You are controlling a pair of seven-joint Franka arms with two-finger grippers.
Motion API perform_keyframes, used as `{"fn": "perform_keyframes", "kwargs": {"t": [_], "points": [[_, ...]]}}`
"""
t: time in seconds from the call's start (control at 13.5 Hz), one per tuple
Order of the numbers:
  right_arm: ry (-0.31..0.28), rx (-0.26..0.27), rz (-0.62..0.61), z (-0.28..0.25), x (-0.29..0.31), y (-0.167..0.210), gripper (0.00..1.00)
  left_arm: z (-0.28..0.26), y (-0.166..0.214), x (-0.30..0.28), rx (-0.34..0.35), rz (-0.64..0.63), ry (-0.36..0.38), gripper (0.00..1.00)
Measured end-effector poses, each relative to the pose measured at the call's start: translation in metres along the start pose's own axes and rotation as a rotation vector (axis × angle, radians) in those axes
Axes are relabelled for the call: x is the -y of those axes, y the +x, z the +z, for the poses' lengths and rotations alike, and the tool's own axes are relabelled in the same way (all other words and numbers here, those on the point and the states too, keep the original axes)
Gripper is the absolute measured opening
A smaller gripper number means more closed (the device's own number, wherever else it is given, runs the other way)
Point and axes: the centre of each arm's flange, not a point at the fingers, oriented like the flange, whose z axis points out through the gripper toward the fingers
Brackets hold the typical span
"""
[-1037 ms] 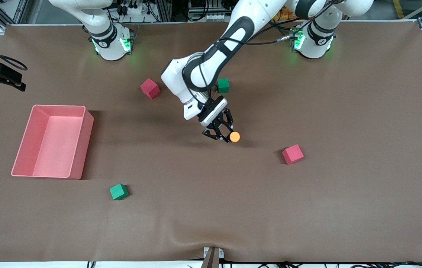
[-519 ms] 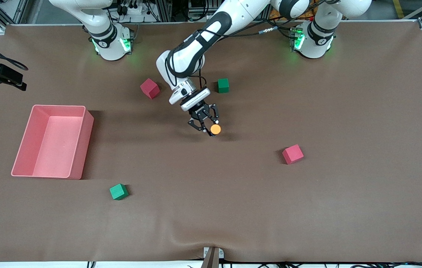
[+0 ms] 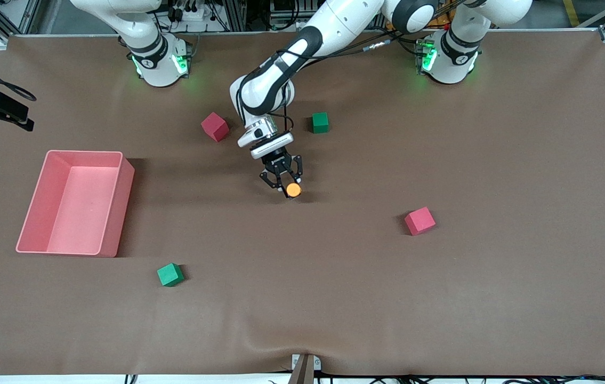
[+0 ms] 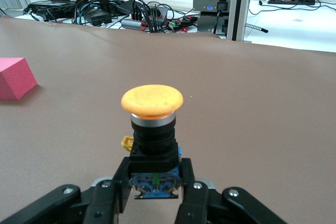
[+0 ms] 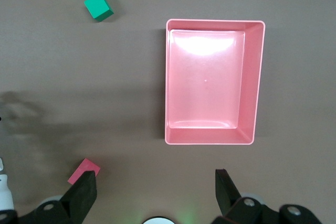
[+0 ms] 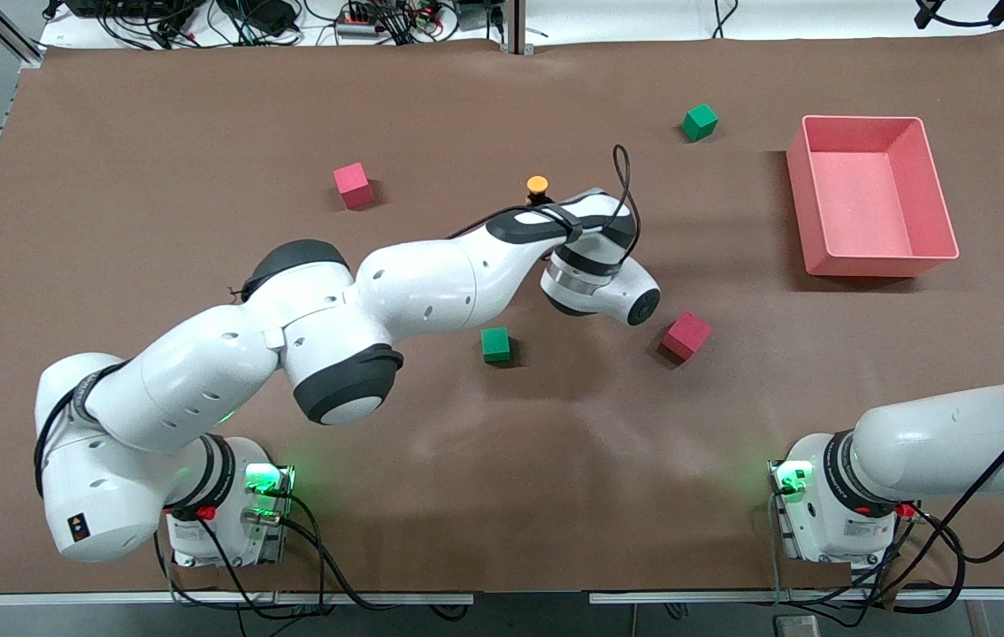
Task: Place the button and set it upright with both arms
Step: 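Lower the upright button onto the table with the left gripper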
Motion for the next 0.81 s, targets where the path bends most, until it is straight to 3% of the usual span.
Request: {"fn": "perform_keyframes", "kwargs": {"t": [0.3, 0.59, 0.81], "points": [[0.000, 0.010, -0.005, 0.002, 0.003, 0.000, 1.00, -0.002, -0.011, -0.003, 0.010, 0.028, -0.069, 0.41], [0.001, 0.005, 0.008, 0.002, -0.004, 0.001, 1.00, 0.000, -0.060, 0.008, -0.005, 0.055, -0.087, 0.41], [0.000, -0.006, 0.009, 0.000, -0.005, 0.002, 1.00, -0.005, -0.068, 0.009, -0.038, 0.029, -0.105, 0.41]]}}
